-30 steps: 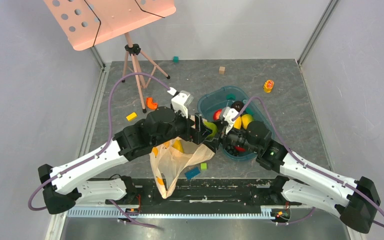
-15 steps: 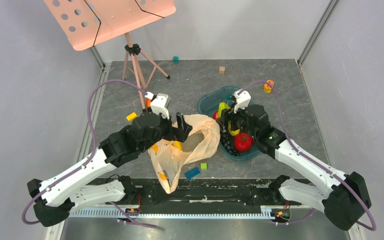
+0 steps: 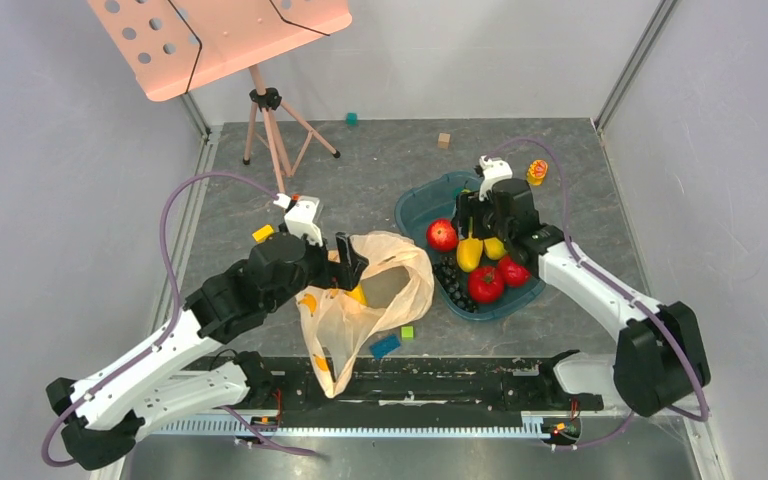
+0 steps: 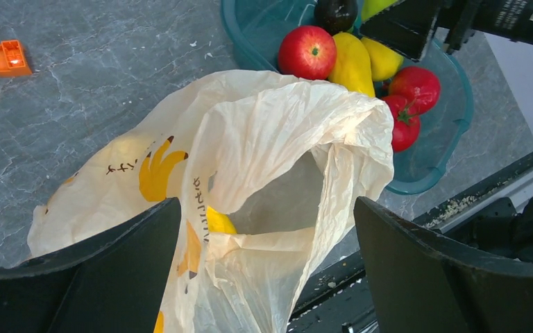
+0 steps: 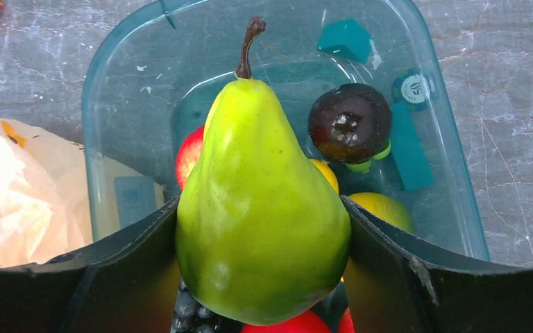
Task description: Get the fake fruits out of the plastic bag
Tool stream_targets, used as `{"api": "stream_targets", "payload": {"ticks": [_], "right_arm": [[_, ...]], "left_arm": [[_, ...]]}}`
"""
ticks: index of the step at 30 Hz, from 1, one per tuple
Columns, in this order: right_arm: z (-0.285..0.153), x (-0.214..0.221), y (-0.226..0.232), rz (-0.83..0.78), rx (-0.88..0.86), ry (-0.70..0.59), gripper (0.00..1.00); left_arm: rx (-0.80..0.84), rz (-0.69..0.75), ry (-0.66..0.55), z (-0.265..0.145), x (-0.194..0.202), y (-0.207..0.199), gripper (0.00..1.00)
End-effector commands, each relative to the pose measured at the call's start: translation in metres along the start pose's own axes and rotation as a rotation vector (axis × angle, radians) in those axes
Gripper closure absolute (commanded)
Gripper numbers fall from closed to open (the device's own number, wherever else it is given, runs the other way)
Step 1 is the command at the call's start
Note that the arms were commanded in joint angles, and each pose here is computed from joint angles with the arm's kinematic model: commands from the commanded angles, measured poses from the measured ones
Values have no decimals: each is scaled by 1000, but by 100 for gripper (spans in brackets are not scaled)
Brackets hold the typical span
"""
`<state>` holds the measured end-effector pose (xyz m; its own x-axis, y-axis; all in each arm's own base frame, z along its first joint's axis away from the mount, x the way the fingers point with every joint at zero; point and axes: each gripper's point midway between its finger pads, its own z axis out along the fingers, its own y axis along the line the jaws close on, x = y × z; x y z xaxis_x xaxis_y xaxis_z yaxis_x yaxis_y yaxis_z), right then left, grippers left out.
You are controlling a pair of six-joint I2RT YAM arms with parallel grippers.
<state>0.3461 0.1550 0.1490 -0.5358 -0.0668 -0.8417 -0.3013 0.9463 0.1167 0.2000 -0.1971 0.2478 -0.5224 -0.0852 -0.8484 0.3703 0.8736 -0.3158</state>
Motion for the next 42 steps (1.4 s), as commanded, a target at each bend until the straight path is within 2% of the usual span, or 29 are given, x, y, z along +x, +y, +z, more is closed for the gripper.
{"api": "stream_targets", "payload": {"ticks": [1, 8, 16, 21, 28, 37, 42], "right_arm": [[13, -24, 3, 13, -14, -27, 72], [57, -18, -3, -13, 28, 61, 72], [96, -22, -9, -26, 72, 98, 67], [112, -7, -14, -30, 96, 153, 63], [115, 13, -21, -42, 124, 195, 42], [108, 2, -21, -55, 122, 164, 15], [102, -10, -19, -59, 113, 138, 9]], "left_arm": [[52, -1, -17, -3, -2, -6, 0], [85, -6, -6, -3, 10, -7, 0], [103, -15, -11, -7, 13, -7, 0], [144, -8, -10, -8, 16, -12, 0], [159, 1, -10, -6, 18, -14, 0], [159, 2, 5, -4, 24, -13, 0], [158, -1, 5, -6, 26, -12, 0]]}}
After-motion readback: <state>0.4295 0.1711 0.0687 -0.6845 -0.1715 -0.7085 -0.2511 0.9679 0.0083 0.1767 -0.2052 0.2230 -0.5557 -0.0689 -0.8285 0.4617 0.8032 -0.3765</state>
